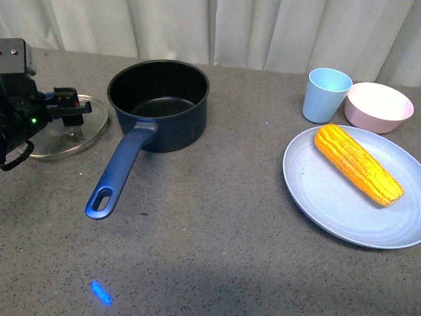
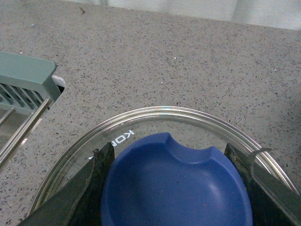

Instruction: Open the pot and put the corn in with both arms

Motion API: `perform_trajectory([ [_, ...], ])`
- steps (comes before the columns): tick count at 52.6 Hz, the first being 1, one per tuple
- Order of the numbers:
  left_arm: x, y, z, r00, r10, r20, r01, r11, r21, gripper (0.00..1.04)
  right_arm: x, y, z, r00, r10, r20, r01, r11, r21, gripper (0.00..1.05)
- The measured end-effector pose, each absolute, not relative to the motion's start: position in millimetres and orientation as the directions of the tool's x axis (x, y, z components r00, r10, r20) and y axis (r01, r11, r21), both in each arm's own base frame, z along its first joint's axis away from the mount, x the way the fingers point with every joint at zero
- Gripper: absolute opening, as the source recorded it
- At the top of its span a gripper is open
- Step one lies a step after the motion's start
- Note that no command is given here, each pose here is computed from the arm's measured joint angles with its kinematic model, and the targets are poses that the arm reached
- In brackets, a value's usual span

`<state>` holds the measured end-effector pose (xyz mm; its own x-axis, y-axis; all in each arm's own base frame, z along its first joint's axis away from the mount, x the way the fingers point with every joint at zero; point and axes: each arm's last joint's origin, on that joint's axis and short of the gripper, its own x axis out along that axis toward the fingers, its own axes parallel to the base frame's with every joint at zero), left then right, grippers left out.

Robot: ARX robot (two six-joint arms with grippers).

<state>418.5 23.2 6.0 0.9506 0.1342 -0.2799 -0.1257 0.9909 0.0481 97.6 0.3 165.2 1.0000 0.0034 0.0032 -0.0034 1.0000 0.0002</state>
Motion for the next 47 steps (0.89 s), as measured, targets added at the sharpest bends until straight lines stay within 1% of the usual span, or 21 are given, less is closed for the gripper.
perform_trajectory([
  [14,418,23,0,0.945,0.157,-0.286,-0.145,0.987,0.063,0.63,98,0,165,1.000,0.003,0.004,-0.003,1.000,0.000,0.95],
  [15,418,23,0,0.945,0.159,-0.286,-0.147,0.987,0.065,0.65,98,0,165,1.000,0.003,0.003,-0.003,1.000,0.000,0.95],
  [16,418,23,0,0.944,0.165,-0.286,-0.152,0.986,0.068,0.69,98,0,165,1.000,0.003,0.003,-0.003,1.000,0.000,0.95],
  [19,418,23,0,0.940,0.174,-0.292,-0.160,0.985,0.070,0.76,98,0,165,1.000,0.003,0.004,-0.003,1.000,0.000,0.95],
  [21,418,23,2,0.940,0.178,-0.291,-0.164,0.984,0.071,0.83,98,0,165,1.000,0.003,0.003,-0.003,1.000,0.000,0.95],
  [22,417,23,2,0.940,0.179,-0.290,-0.166,0.984,0.071,0.85,98,0,165,1.000,0.003,0.003,-0.003,1.000,0.000,0.95],
  [26,413,24,15,0.937,0.202,-0.284,-0.189,0.979,0.074,1.00,98,0,165,1.000,0.003,0.003,-0.003,1.000,0.000,0.95],
  [29,407,25,32,0.941,0.215,-0.263,-0.205,0.977,0.062,0.97,98,0,165,1.000,0.003,0.003,-0.003,1.000,0.000,0.95],
  [36,389,26,68,0.948,0.235,-0.214,-0.232,0.972,0.039,0.98,98,0,165,1.000,0.003,0.004,-0.003,1.000,0.000,0.95],
  [42,362,27,97,0.958,0.239,-0.158,-0.235,0.971,0.049,0.98,98,0,165,1.000,0.003,0.003,-0.003,1.000,0.000,0.95],
  [45,340,31,112,0.953,0.265,-0.144,-0.259,0.964,0.058,0.98,98,0,165,1.000,0.003,0.004,-0.003,1.000,0.000,0.95],
  [46,334,33,114,0.955,0.257,-0.148,-0.252,0.966,0.054,0.97,98,0,165,1.000,0.004,0.003,-0.004,1.000,0.000,0.95],
  [47,324,36,119,0.974,0.198,-0.114,-0.196,0.980,0.032,0.92,98,0,165,1.000,0.003,0.004,-0.003,1.000,0.000,0.95],
])
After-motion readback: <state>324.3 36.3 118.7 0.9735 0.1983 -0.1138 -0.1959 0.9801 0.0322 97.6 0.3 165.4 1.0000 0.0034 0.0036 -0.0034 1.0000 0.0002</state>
